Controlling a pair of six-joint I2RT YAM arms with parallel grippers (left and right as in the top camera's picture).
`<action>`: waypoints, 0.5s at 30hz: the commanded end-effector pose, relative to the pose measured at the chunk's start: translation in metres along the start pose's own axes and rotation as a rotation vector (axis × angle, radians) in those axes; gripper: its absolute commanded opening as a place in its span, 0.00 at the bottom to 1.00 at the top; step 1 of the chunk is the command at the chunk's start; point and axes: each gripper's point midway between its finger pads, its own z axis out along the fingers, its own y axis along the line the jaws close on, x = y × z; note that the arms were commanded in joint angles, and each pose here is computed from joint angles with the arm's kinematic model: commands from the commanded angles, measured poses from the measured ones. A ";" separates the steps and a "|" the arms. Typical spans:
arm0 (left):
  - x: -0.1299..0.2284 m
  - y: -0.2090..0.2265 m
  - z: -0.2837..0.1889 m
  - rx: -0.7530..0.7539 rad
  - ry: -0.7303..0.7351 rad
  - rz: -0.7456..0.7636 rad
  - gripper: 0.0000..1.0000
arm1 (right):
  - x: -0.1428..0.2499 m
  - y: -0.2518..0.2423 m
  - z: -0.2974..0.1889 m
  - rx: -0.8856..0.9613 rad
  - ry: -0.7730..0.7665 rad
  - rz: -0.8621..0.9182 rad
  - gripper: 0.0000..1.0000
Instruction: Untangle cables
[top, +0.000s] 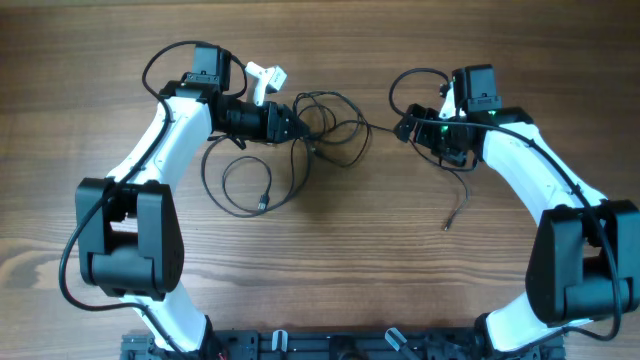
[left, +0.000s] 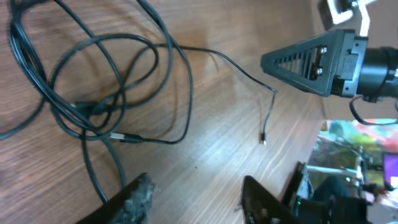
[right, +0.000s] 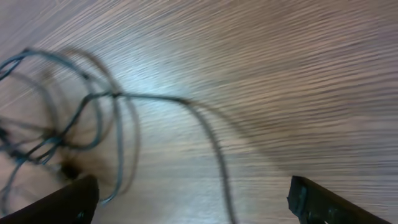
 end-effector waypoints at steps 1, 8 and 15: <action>-0.002 0.029 0.000 -0.135 -0.017 -0.116 0.53 | -0.016 -0.029 -0.003 0.171 -0.101 0.010 1.00; 0.005 0.118 -0.040 -0.698 -0.180 -0.564 0.70 | -0.018 0.058 -0.007 -0.278 -0.083 -0.252 0.95; 0.010 0.129 -0.051 -0.771 -0.209 -0.624 0.89 | -0.013 0.121 -0.006 -0.399 -0.166 -0.378 0.87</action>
